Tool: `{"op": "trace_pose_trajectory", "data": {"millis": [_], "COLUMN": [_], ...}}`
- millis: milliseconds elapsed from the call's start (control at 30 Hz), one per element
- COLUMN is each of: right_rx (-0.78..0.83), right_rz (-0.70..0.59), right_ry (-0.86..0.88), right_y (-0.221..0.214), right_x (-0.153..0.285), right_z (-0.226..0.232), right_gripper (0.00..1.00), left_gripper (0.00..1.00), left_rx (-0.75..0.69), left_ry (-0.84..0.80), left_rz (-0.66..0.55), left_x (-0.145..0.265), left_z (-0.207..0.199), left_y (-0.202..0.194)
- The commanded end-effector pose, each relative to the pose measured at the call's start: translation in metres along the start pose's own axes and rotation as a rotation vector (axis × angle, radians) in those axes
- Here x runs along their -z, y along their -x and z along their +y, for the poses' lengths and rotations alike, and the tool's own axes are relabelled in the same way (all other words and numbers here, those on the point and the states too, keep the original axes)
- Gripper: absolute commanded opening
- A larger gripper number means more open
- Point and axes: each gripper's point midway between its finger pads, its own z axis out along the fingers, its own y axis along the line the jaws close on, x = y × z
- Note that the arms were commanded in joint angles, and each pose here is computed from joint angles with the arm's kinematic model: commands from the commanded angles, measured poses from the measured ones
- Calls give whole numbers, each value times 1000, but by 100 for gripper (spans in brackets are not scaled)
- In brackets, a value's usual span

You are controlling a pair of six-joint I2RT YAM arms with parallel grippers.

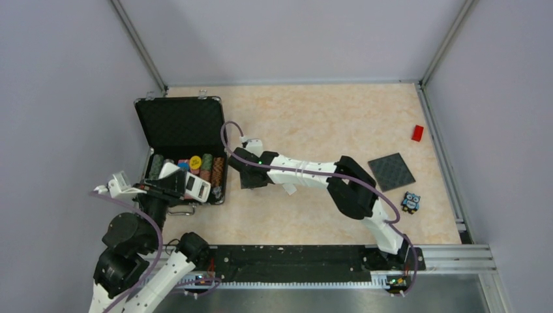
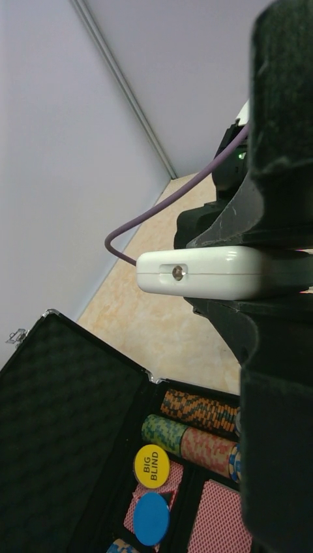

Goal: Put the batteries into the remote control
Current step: Pick up the battery from the center of the board.

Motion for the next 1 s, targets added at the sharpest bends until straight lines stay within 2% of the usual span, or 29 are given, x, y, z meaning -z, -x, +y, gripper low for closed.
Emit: {"op": "trace_pose_trajectory", "data": {"millis": [0, 333, 400, 567, 733, 833, 967], "right_rx": [-7, 50, 60, 156, 325, 371, 434], "right_rz": [-45, -33, -29, -21, -92, -83, -48], "right_ry": [-102, -248, -258, -267, -183, -139, -84], "right_y": [5, -3, -6, -6, 15, 25, 16], "right_x": [-7, -29, -29, -18, 19, 43, 72], "right_z": [4, -15, -19, -31, -49, -80, -136], "right_gripper": [40, 32, 26, 0, 0, 0, 0], "left_gripper": [0, 0, 0, 0, 0, 0, 0], "left_rx": [-3, 23, 41, 41, 24, 21, 80], "left_ry": [-17, -36, -49, -54, -91, -106, -153], "left_rz": [-38, -64, -86, -92, -61, -16, -6], "left_x": [9, 16, 21, 19, 15, 4, -13], "left_z": [0, 9, 10, 9, 1, -8, -25], "left_y": [13, 10, 14, 14, 6, -6, -17]}}
